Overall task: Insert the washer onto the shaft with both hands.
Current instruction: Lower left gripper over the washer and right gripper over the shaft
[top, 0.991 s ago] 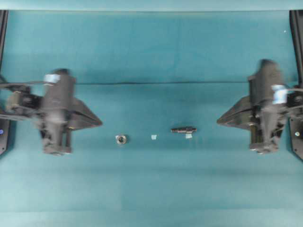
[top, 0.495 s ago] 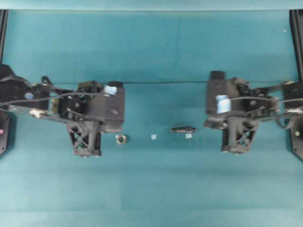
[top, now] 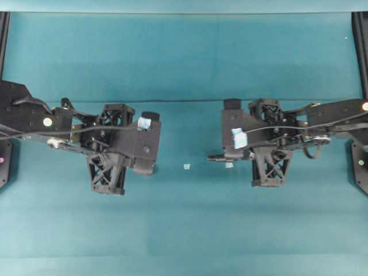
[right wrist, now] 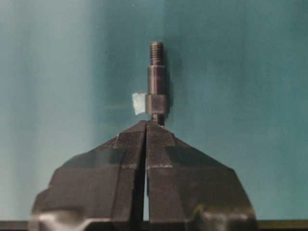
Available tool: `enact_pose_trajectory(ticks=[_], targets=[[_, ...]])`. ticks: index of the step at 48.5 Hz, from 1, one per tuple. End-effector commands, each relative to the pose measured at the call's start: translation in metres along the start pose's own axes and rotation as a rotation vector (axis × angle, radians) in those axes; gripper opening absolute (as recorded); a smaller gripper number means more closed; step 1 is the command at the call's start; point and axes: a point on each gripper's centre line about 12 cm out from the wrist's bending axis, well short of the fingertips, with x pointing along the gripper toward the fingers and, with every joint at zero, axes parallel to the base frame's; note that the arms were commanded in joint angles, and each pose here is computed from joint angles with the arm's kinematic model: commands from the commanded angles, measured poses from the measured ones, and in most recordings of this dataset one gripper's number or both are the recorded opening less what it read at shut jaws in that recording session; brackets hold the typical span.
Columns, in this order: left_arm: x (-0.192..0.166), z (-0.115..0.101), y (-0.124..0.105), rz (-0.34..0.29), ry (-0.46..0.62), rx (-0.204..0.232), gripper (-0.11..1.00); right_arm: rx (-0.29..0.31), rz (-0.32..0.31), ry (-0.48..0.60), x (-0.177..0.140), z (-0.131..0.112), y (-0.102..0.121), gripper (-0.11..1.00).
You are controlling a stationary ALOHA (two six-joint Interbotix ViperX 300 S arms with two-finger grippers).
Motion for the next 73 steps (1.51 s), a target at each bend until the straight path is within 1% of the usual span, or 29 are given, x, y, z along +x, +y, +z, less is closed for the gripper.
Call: enact_pose_trajectory(ticks=[1, 8, 11, 13, 17, 21, 24, 26, 28, 29, 33, 38, 46, 61, 65, 73], targets=[[-0.002, 0.003, 0.000, 0.002, -0.015, 0.001, 0.02, -0.008, -0.005, -0.021, -0.002, 0.009, -0.002, -0.07], [0.003, 0.000, 0.000, 0.003, -0.004, 0.001, 0.03, 0.002, -0.008, -0.007, 0.004, 0.008, -0.005, 0.00], [0.004, 0.000, 0.000, 0.003, -0.007, -0.001, 0.03, 0.006, -0.010, 0.002, 0.007, 0.007, -0.007, 0.08], [0.006, 0.000, 0.000, 0.003, -0.011, -0.002, 0.07, 0.008, -0.011, 0.008, 0.009, 0.006, -0.007, 0.15], [0.009, -0.001, 0.000, 0.004, -0.020, 0.001, 0.24, 0.015, -0.013, 0.017, 0.012, 0.005, -0.010, 0.36], [0.013, -0.002, 0.000, 0.003, -0.018, 0.014, 0.51, 0.016, -0.014, 0.031, 0.017, 0.004, -0.011, 0.61], [0.017, -0.005, 0.000, 0.004, -0.012, 0.011, 0.70, 0.015, -0.014, 0.042, 0.020, 0.002, -0.011, 0.79], [0.020, -0.008, 0.000, 0.002, -0.003, 0.006, 0.81, 0.015, -0.015, 0.048, 0.023, 0.002, -0.011, 0.88], [0.024, -0.010, 0.000, 0.001, 0.006, 0.006, 0.90, 0.014, -0.015, 0.050, 0.025, 0.001, -0.011, 0.95], [0.025, -0.011, 0.001, 0.003, 0.008, 0.007, 0.91, 0.014, -0.015, 0.048, 0.027, 0.002, -0.011, 0.96], [0.031, -0.011, 0.001, 0.001, 0.005, 0.003, 0.86, 0.012, -0.016, 0.030, 0.031, 0.004, -0.011, 0.94], [0.038, -0.011, 0.001, 0.002, -0.003, 0.001, 0.87, 0.009, -0.016, 0.013, 0.037, 0.006, -0.010, 0.94], [0.051, -0.014, 0.003, 0.005, 0.007, -0.001, 0.87, 0.011, -0.014, 0.030, 0.048, 0.003, -0.010, 0.94], [0.072, -0.021, 0.002, 0.002, 0.030, -0.014, 0.86, 0.013, -0.014, 0.051, 0.057, -0.001, -0.011, 0.94], [0.073, -0.022, 0.001, 0.000, 0.036, -0.025, 0.86, 0.013, -0.014, 0.056, 0.058, -0.002, -0.011, 0.94], [0.076, -0.027, 0.000, -0.001, 0.048, -0.073, 0.86, 0.013, -0.014, 0.051, 0.062, -0.002, -0.011, 0.94]])
